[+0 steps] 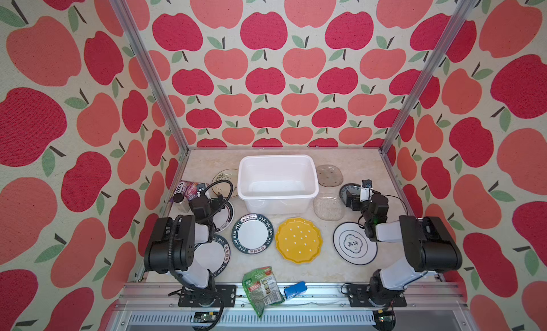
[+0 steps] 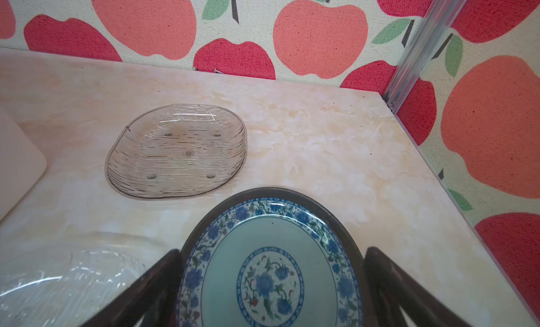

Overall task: Place the plates into the plastic bin on the countertop
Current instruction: Rotate the plastic bin at the top-center of the table.

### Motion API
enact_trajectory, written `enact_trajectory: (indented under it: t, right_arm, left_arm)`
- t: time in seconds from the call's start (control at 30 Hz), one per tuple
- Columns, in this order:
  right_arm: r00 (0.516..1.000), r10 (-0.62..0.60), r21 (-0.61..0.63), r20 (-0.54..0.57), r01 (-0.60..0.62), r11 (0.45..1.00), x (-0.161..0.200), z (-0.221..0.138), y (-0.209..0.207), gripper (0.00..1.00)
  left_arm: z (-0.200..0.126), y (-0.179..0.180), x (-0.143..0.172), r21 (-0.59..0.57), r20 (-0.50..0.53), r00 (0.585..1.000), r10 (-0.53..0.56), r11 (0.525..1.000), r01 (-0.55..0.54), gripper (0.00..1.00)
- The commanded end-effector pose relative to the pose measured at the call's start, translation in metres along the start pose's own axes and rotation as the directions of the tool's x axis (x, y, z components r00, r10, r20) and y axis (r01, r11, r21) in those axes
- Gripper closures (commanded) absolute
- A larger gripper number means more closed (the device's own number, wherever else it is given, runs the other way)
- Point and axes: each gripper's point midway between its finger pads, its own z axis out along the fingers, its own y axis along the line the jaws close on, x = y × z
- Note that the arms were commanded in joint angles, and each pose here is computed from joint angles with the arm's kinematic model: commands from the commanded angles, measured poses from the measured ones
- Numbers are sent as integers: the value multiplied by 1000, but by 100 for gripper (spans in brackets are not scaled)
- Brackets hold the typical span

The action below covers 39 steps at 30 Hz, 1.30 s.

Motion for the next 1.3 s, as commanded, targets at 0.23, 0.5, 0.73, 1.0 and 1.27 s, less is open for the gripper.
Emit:
enact_trajectory:
  t: [0.23, 0.5, 0.73, 1.0, 1.27]
  right_arm:
    - [1000, 20, -6, -9, -20, 1000, 3, -1, 0, 1]
    - [1000, 21, -7, -9, -21, 1000, 3, -1, 0, 1]
    - [1000, 21, -6, -8, -21, 1000, 3, -1, -1, 1]
    - [1000, 23, 2, -10, -23, 1000, 3, -1, -2, 1]
    - [999, 33, 56, -20, -32, 998, 5, -1, -10, 1]
  left_arm:
    - [3, -2, -9, 7, 28, 1000, 7, 1000, -7, 1]
    - [3, -2, -9, 7, 28, 1000, 7, 1000, -7, 1]
    - [3, -2, -10, 9, 29, 1000, 9, 1000, -9, 1]
    - [4, -8, -8, 50, 19, 1000, 19, 999, -20, 1]
    - [2, -5, -8, 87, 19, 1000, -23, 996, 21, 1]
